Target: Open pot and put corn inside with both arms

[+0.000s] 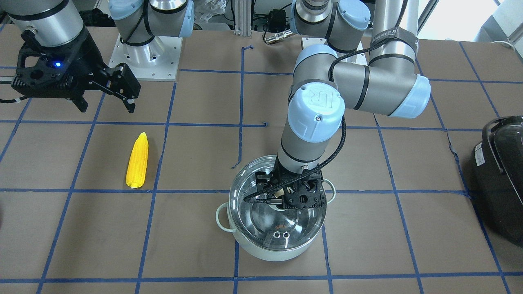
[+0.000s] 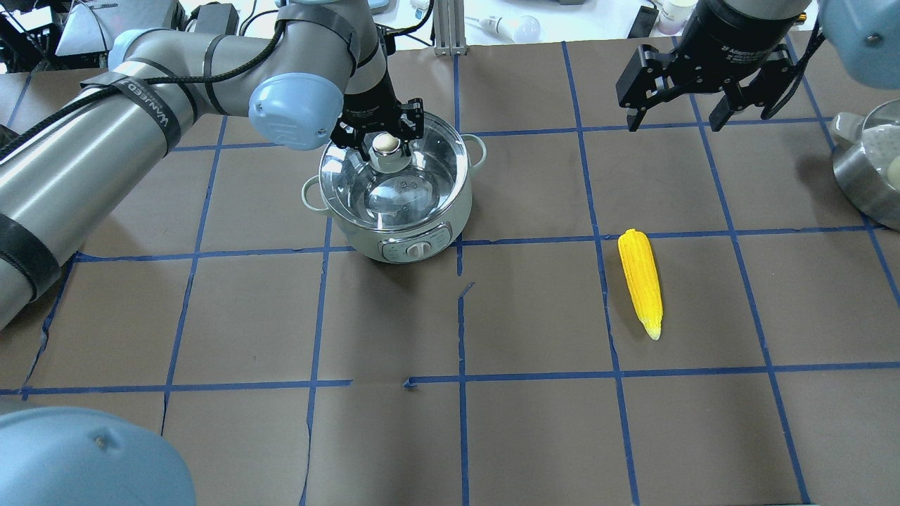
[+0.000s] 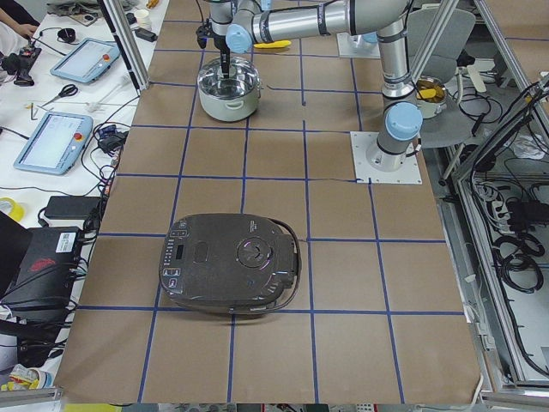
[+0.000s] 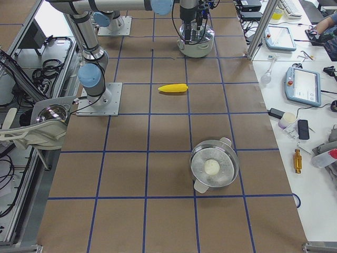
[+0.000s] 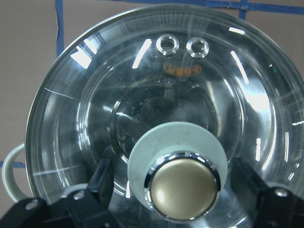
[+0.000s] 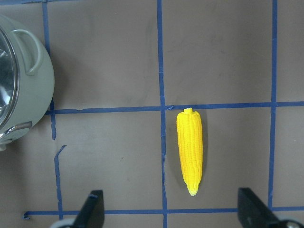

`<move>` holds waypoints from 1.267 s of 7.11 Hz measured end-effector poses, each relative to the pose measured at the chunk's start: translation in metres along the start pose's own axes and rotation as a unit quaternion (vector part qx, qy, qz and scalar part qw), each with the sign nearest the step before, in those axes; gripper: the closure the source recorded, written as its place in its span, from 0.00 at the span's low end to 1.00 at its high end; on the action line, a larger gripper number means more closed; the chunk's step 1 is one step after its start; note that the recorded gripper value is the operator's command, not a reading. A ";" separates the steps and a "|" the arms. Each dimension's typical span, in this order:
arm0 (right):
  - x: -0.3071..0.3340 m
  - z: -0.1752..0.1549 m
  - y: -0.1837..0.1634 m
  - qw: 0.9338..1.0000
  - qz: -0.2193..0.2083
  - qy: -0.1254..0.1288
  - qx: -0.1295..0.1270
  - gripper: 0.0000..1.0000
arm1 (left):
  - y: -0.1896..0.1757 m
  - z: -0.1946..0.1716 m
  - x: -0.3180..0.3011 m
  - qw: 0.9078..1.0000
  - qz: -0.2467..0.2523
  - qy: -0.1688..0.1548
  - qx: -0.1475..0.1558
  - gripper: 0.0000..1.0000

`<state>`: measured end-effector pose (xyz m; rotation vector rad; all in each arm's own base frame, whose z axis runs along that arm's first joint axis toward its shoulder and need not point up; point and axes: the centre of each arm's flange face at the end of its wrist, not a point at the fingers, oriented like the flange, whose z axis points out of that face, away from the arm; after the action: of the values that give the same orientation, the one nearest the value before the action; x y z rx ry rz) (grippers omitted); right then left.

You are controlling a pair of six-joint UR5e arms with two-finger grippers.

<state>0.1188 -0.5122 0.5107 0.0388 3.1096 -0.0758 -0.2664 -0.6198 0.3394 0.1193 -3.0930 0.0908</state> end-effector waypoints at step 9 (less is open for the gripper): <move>0.000 -0.001 0.001 1.000 0.001 0.001 0.001 0.00 | -0.021 -0.099 -0.091 0.997 0.068 -0.033 0.009 0.66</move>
<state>0.1187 -0.5115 0.5116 0.0434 3.1106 -0.0789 -0.1701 -0.6275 0.4354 -0.0889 -3.1637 0.1228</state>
